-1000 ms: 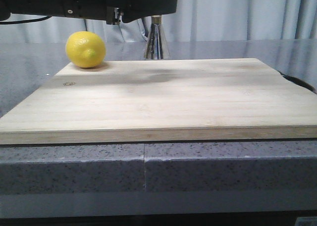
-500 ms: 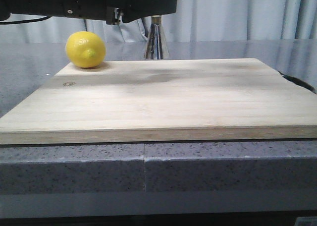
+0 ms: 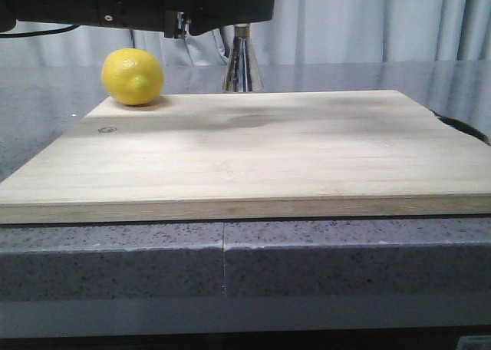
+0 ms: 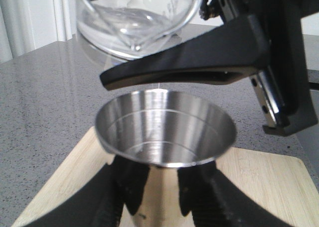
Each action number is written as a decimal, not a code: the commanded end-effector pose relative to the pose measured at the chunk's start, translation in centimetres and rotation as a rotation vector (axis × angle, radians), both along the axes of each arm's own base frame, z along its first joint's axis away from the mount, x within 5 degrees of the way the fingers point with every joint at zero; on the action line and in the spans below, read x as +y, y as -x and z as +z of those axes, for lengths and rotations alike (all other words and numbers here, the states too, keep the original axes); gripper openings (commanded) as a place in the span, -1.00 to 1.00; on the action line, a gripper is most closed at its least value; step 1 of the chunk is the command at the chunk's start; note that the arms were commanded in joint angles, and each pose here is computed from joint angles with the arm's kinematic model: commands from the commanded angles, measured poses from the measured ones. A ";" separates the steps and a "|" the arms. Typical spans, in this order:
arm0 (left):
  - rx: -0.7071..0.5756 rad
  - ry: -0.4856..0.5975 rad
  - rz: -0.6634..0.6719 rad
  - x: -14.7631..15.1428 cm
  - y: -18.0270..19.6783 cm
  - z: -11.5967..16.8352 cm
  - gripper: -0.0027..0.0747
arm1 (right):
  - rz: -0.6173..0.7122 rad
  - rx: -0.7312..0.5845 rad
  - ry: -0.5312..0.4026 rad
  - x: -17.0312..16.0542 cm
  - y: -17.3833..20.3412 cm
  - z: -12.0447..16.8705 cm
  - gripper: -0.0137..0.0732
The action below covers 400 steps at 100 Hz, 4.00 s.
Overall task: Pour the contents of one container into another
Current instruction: 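Tilt the beaker with the right gripper, pouring liquid into the jigger, then tilt the beaker upright and lower it onto the board with the right gripper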
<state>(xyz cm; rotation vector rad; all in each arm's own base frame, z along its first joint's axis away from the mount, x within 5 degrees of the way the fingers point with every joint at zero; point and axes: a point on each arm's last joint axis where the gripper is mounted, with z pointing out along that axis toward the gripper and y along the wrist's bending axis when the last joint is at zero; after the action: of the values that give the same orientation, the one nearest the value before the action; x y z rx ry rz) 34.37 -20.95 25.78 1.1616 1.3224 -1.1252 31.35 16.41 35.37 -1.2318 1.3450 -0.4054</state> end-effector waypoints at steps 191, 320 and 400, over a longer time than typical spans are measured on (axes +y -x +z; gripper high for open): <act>-0.049 0.156 -0.048 0.0 1.0 4.0 -0.26 | 0.094 -0.261 0.330 -0.2 0.6 2.6 0.06; -0.049 0.156 -0.048 0.0 1.0 4.0 -0.26 | 0.106 -0.334 0.479 -0.4 0.5 2.7 0.06; -0.049 0.156 -0.048 0.0 1.0 4.0 -0.26 | -0.116 0.132 -0.548 -3.2 0.2 3.6 0.06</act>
<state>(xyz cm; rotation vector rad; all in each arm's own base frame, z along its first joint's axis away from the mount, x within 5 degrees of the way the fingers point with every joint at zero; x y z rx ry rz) 34.36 -20.95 25.77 1.1641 1.3227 -1.1246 32.07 14.83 35.66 -0.9439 1.5186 -0.1764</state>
